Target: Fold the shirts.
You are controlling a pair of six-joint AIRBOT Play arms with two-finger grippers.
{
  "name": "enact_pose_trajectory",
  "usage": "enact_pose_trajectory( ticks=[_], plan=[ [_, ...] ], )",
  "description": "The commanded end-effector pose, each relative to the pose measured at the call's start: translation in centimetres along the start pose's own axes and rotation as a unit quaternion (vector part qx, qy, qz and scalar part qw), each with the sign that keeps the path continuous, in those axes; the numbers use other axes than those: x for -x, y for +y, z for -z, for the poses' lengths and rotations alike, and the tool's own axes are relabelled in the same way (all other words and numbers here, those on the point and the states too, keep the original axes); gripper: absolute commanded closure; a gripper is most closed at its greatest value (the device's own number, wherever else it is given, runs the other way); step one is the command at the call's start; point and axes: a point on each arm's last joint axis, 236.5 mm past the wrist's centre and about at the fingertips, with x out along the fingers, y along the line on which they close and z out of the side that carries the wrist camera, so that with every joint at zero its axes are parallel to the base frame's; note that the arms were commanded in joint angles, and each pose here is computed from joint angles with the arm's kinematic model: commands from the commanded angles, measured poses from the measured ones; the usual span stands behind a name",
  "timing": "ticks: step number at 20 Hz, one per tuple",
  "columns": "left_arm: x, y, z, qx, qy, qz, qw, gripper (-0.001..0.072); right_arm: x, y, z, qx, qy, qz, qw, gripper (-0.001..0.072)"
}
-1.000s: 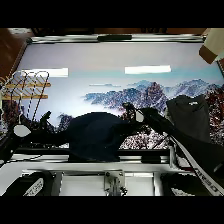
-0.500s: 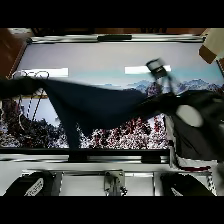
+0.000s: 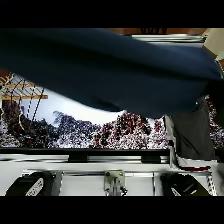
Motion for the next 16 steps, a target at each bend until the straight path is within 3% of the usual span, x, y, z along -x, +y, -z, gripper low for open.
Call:
enact_pose_trajectory(
  ticks=[1,4,9,13,16],
  plan=[
    [1.0,3.0,5.4,0.004,0.111,-0.067,0.992,0.0678,0.2,-1.4,5.8,-0.007,0.132,0.034,0.991,0.0634],
    [-1.6,4.7,11.1,0.031,0.199,-0.068,0.977,0.0677,-5.0,-1.1,6.3,0.025,0.159,0.047,0.986,0.0634],
    [-8.1,8.9,23.7,0.083,0.311,-0.076,0.944,0.0677,-20.8,0.2,5.9,0.062,0.140,0.069,0.986,0.0634],
    [-11.6,11.8,36.4,0.138,0.394,-0.095,0.904,0.0677,-33.5,0.8,15.3,0.067,0.240,0.083,0.965,0.0633],
    [-12.5,12.5,43.2,0.175,0.451,-0.097,0.870,0.0676,-37.3,0.4,21.7,0.050,0.305,0.102,0.946,0.0631]
  ],
)
